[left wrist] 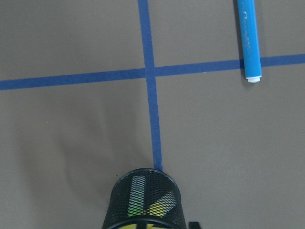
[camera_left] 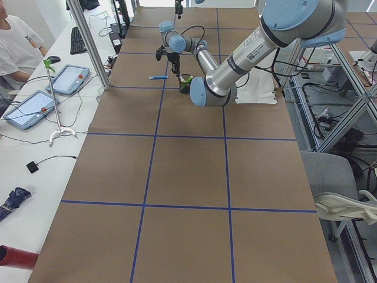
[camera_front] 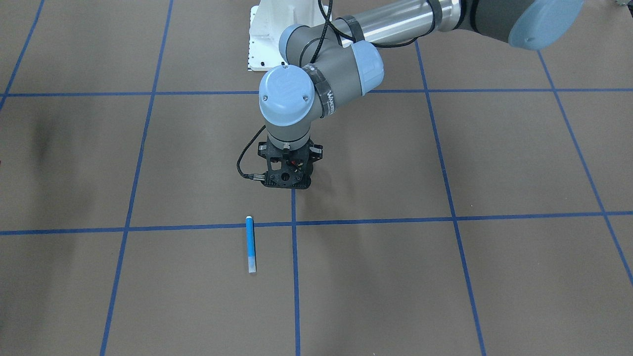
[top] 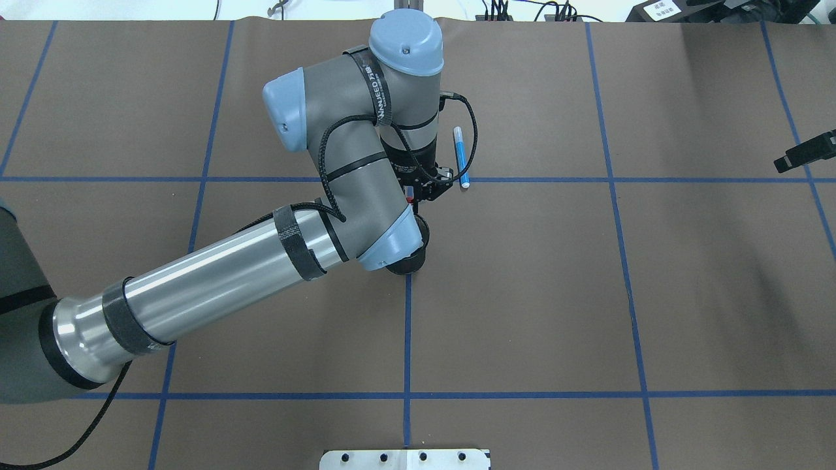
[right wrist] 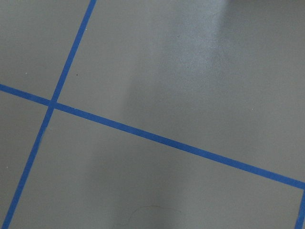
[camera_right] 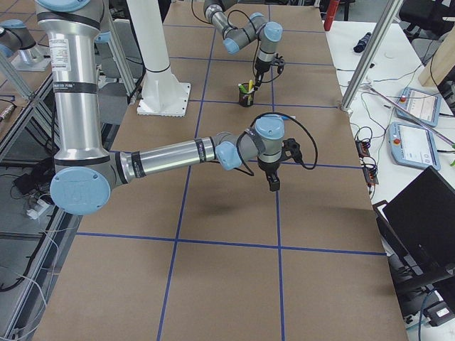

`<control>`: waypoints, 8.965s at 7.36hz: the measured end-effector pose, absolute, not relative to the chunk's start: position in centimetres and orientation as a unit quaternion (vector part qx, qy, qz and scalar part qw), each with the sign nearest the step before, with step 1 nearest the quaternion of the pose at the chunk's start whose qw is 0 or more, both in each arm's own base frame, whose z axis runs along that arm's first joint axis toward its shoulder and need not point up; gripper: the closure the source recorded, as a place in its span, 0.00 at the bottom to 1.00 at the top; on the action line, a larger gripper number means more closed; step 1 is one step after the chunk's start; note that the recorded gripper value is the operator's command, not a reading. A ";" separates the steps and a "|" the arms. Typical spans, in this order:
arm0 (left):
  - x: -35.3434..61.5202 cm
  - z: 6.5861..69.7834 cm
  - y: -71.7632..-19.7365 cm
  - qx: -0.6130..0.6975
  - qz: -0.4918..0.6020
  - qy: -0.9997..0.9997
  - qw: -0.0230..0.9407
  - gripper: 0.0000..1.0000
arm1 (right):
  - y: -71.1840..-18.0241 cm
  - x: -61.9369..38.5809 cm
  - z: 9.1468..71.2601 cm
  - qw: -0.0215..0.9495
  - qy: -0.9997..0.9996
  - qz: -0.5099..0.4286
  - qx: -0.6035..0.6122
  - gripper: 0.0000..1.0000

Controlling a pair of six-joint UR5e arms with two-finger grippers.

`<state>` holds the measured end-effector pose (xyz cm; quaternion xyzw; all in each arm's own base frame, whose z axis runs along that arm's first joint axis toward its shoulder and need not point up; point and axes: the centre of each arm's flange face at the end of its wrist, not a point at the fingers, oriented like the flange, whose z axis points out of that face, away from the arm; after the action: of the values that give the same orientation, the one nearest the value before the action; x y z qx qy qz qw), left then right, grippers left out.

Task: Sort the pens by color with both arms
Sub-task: 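Lower the left gripper and grasp the red-capped white marker, then lift the red-capped marker out of the cup with the left gripper, then lower the red-capped marker beside the blue marker and release, then withdraw the left gripper while the right gripper moves toward the cup, then lower the right gripper over the cup toward the yellow highlighter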

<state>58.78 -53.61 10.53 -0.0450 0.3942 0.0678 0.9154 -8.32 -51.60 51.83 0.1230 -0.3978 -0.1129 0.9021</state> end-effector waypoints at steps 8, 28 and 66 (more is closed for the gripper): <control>50.1 3.8 -52.8 -0.010 0.047 0.426 0.903 1.00 | -51.7 -8.2 51.5 0.902 -0.396 -0.113 0.128 0.01; 63.3 13.1 -54.3 0.456 -0.208 0.338 0.796 1.00 | -52.5 -7.4 49.9 0.900 -0.396 -0.106 0.145 0.01; 17.8 33.7 -60.8 0.195 0.011 0.447 0.873 0.02 | -35.3 -54.5 14.8 0.878 -0.429 0.004 0.213 0.22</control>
<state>17.77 -60.77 33.73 0.1954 0.4475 0.0109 0.8726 -54.52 -35.27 14.84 0.2134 -0.4287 0.0041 0.8779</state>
